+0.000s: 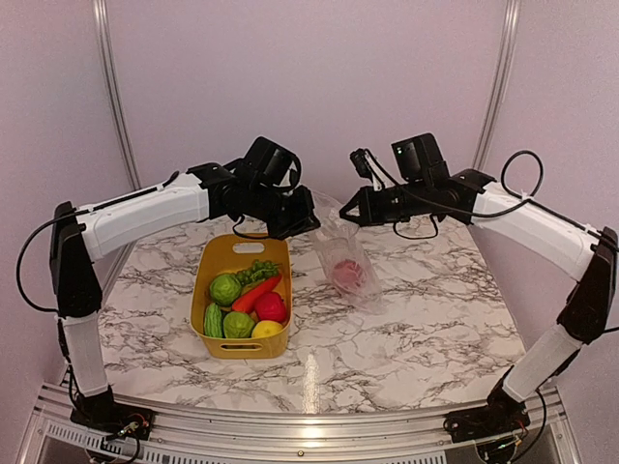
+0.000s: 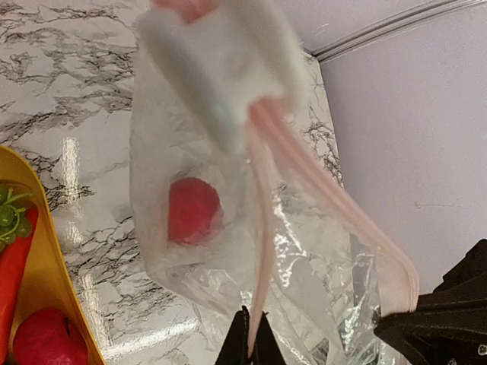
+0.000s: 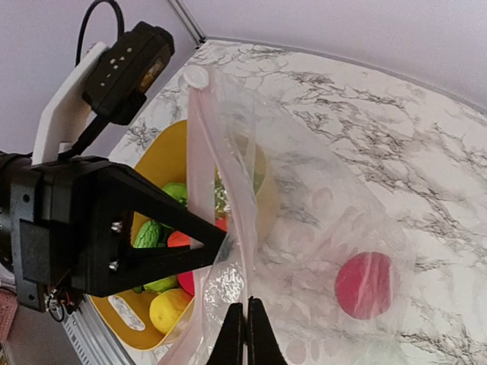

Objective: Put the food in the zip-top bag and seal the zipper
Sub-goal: Adjust the zipper food storage bag at the center of the board.

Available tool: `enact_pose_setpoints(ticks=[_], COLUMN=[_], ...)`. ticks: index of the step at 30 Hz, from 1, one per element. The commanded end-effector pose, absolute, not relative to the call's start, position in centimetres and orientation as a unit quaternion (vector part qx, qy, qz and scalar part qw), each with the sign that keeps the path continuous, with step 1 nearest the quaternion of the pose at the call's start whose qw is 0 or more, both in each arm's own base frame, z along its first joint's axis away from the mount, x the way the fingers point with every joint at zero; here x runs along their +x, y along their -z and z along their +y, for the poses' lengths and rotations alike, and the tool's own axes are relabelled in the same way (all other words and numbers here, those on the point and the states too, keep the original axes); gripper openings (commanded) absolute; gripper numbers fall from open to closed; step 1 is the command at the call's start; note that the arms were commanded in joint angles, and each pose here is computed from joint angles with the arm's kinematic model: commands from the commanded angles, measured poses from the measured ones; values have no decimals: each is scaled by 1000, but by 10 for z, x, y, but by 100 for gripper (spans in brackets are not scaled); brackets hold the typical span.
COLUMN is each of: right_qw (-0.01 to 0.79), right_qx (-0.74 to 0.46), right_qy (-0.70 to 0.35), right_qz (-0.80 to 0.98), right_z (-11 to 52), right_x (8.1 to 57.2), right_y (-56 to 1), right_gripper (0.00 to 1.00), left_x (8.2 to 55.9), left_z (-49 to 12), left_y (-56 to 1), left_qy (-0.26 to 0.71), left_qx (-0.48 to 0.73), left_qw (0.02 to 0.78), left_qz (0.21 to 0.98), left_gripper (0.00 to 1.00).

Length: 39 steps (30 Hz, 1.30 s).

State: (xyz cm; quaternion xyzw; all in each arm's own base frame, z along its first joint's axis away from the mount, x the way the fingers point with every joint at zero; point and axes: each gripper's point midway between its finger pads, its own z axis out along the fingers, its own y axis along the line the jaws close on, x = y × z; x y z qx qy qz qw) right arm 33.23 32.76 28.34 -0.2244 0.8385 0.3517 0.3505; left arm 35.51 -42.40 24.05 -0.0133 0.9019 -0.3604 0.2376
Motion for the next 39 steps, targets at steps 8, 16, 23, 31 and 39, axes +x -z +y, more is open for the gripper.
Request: enact_pose_setpoints(ticks=[8,16,23,31,39], right_qw=[472,496,500,437,416], right_qx=[-123,-90,-100,-135,-144], right_qy=[1,74,58,-61,-106], right_qz=[873,860,858,887,891], right_z=[220,191,198,244,260], right_x=[397,407,411,388,373], right_y=[-360,-364,-360,-286,-272], right_gripper=[0,0,0,0,0], left_x=[348,397,411,390,360], left_z=[-451,-497,-505,-455,-368], left_y=[-263,-292,-265,-273,-273], left_qy=[411,493,492,424,305], left_qx=[9,-1,-5,59,79], left_qw=[192,242,222,302,376], left_qz=[891,836,842,852,871], left_gripper=[0,0,21,53,64])
